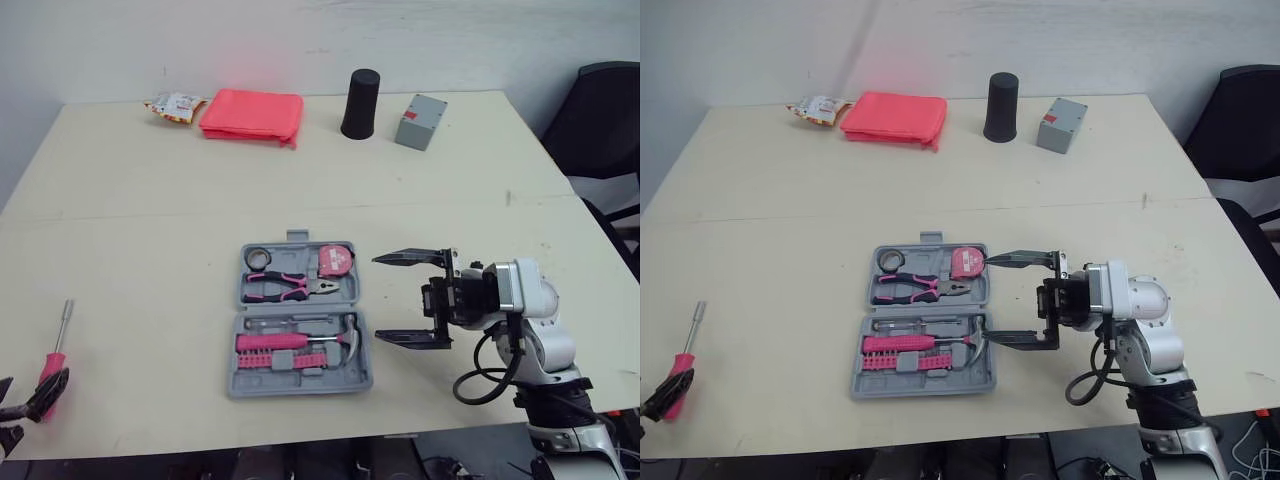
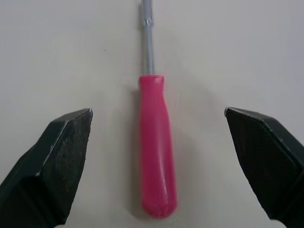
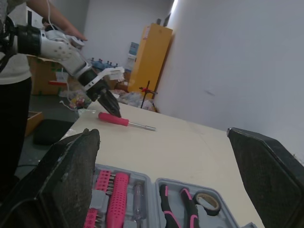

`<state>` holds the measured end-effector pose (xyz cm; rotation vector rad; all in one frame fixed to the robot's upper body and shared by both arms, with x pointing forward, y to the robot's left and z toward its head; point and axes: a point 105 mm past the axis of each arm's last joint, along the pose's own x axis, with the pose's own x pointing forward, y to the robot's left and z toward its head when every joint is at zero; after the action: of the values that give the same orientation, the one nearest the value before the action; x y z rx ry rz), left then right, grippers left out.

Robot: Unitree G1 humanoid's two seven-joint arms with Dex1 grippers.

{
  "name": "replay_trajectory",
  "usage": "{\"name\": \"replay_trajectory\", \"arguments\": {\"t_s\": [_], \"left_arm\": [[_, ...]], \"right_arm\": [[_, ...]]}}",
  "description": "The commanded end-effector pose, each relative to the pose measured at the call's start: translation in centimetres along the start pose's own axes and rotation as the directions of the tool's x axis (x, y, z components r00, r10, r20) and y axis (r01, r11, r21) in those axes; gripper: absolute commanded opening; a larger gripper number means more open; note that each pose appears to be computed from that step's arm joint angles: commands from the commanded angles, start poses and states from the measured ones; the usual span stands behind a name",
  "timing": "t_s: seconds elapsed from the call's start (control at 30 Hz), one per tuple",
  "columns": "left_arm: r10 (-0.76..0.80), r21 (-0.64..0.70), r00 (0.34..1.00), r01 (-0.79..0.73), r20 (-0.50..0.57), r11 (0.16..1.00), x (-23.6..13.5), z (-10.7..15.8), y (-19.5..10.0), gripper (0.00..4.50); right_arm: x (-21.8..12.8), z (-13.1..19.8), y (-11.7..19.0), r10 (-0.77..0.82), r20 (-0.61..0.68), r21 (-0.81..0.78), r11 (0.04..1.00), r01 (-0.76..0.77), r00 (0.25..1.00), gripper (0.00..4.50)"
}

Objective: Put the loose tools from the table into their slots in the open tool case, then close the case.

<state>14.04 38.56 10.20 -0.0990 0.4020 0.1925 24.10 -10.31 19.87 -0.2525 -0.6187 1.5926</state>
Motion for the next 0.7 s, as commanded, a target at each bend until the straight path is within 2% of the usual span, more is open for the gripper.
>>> {"name": "replay_trajectory", "arguments": {"t_s": [0.03,0.17,0.2,0.3,0.37,0.5,0.53,0.63,0.7], "left_arm": [[0.037,-0.013,0.997,-0.038,-0.069,0.999,0.3,-1.0,0.7,4.50],[0.022,-0.054,0.985,-0.031,-0.169,0.998,1.1,-3.2,0.8,4.50],[0.030,-0.053,0.985,-0.040,-0.172,0.998,1.3,-3.3,0.9,4.25],[0.017,-0.073,0.989,-0.028,-0.149,0.997,1.9,-3.0,0.9,3.35],[0.023,-0.070,0.992,-0.032,-0.127,0.997,2.0,-2.7,1.1,2.50],[0.008,-0.008,1.000,-0.007,0.025,1.000,2.0,0.5,0.8,0.82],[-0.011,0.015,0.998,0.010,0.060,1.000,2.0,1.2,0.4,0.55],[-0.186,0.181,0.964,0.152,0.188,0.972,1.9,4.6,-3.3,0.55],[-0.293,0.294,0.932,0.225,0.212,0.929,1.9,5.7,-5.6,0.55]], "right_arm": [[0.0,0.5,0.0,0.023,0.008,-0.026,0.999,-0.023,1.000,4.47],[-0.2,0.4,-0.3,0.009,-0.011,-0.038,0.999,-0.010,1.000,4.47],[-0.2,0.3,-0.4,0.007,-0.018,-0.040,0.999,-0.008,1.000,4.49],[-1.0,0.2,-0.3,-0.005,-0.058,-0.048,0.999,0.002,0.998,4.50],[-1.2,0.1,-0.3,-0.011,-0.072,-0.050,0.999,0.007,0.997,4.50],[-2.9,0.3,0.3,-0.051,-0.124,-0.055,0.997,0.045,0.991,4.50],[-3.3,0.2,0.5,-0.053,-0.143,-0.058,0.997,0.045,0.988,4.50],[-4.6,-0.2,0.1,-0.107,-0.181,-0.085,0.992,0.093,0.978,4.50],[-5.0,-0.6,0.0,-0.117,-0.195,-0.098,0.990,0.099,0.974,4.50]]}}
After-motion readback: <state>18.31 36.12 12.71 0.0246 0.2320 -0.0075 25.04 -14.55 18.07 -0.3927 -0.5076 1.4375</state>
